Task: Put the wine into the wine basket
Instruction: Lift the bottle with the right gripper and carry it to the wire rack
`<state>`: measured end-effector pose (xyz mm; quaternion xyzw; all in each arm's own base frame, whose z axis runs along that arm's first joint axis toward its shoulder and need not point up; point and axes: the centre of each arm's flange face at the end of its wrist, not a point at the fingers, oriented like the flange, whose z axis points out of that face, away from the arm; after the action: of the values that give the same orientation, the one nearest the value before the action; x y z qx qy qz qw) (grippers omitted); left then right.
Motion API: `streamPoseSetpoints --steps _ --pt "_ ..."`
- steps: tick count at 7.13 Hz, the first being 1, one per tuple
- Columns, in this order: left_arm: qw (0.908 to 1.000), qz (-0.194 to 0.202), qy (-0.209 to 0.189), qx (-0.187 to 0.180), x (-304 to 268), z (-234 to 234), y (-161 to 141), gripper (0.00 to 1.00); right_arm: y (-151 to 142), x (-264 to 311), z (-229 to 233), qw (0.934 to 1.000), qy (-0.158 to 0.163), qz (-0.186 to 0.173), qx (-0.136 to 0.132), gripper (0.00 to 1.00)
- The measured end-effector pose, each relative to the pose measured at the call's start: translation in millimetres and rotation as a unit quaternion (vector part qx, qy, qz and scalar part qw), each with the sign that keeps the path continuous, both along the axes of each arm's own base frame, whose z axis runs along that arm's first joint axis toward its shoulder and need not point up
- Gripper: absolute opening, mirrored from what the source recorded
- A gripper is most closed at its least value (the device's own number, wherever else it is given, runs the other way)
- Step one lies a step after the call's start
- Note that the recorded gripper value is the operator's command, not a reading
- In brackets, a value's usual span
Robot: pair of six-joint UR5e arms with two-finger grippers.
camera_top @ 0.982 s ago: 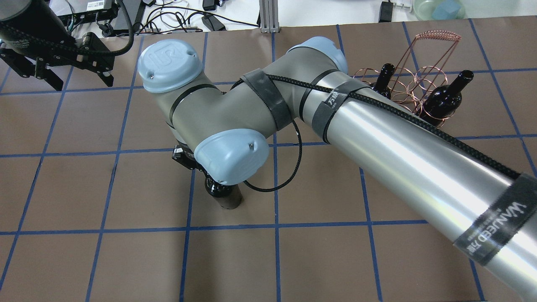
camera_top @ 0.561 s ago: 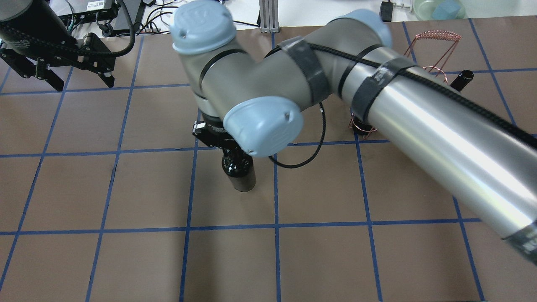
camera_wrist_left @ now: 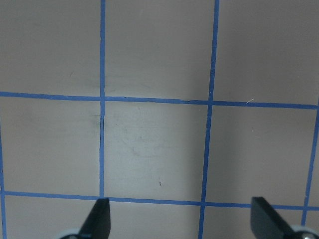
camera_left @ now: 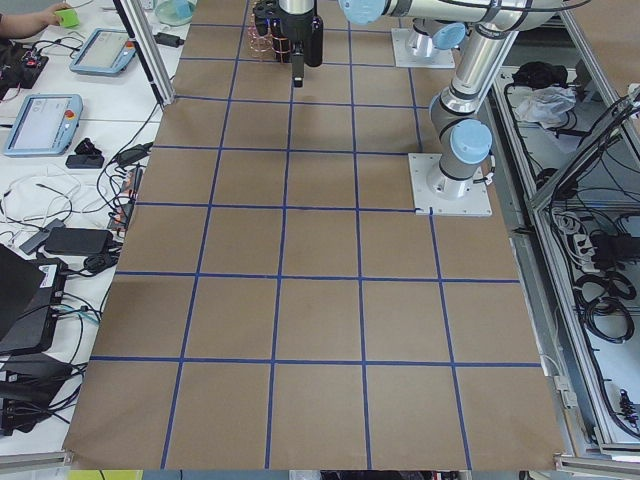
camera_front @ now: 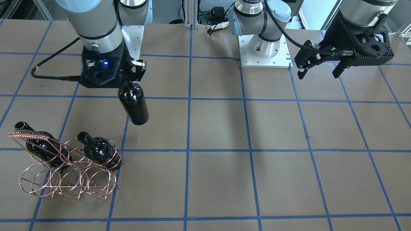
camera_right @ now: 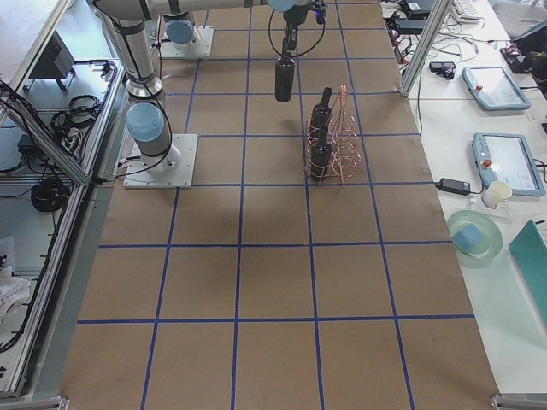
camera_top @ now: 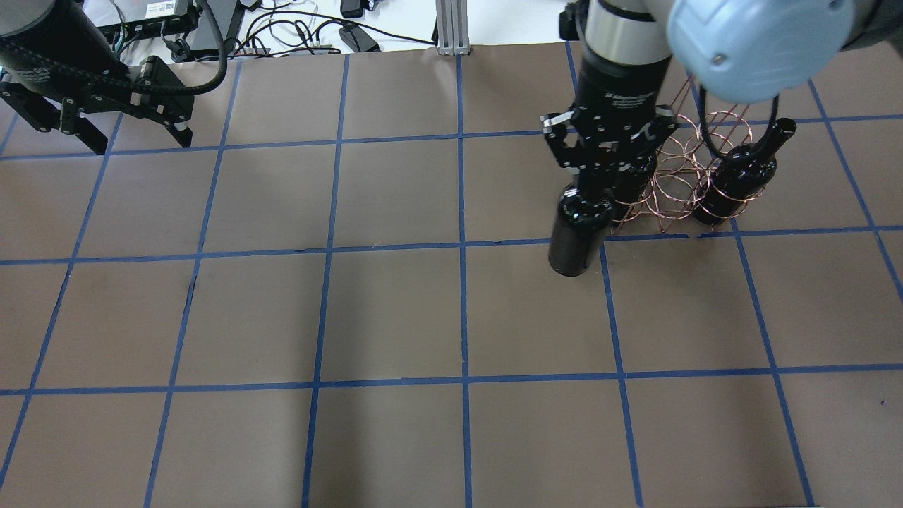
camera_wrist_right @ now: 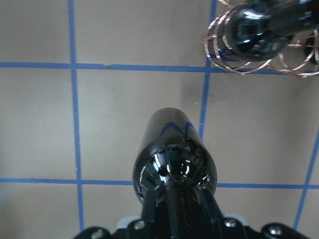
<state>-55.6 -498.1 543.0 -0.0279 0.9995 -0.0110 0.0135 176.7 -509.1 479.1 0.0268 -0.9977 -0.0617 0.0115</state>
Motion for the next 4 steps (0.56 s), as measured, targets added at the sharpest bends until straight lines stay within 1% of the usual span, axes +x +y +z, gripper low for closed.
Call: streamPoseSetpoints --steps 1,2,3,4 --pt "1.0 0.0 0.0 0.001 0 -1 0 1.0 -8 -45 7 0.9999 0.013 0.009 -0.001 0.12" --pt "1.0 -0.001 0.001 0.001 -1 -1 1 1.0 -14 -79 15 0.9998 0.018 0.011 -0.003 0.13" --pt "1.0 0.0 0.001 0.001 -3 -1 1 1.0 -24 -103 24 0.9997 0.02 0.007 -0.011 0.13" --pt "1.0 0.001 0.001 0.0 -7 0 3 1.0 -40 -116 31 0.9996 0.022 0.005 -0.02 0.13"
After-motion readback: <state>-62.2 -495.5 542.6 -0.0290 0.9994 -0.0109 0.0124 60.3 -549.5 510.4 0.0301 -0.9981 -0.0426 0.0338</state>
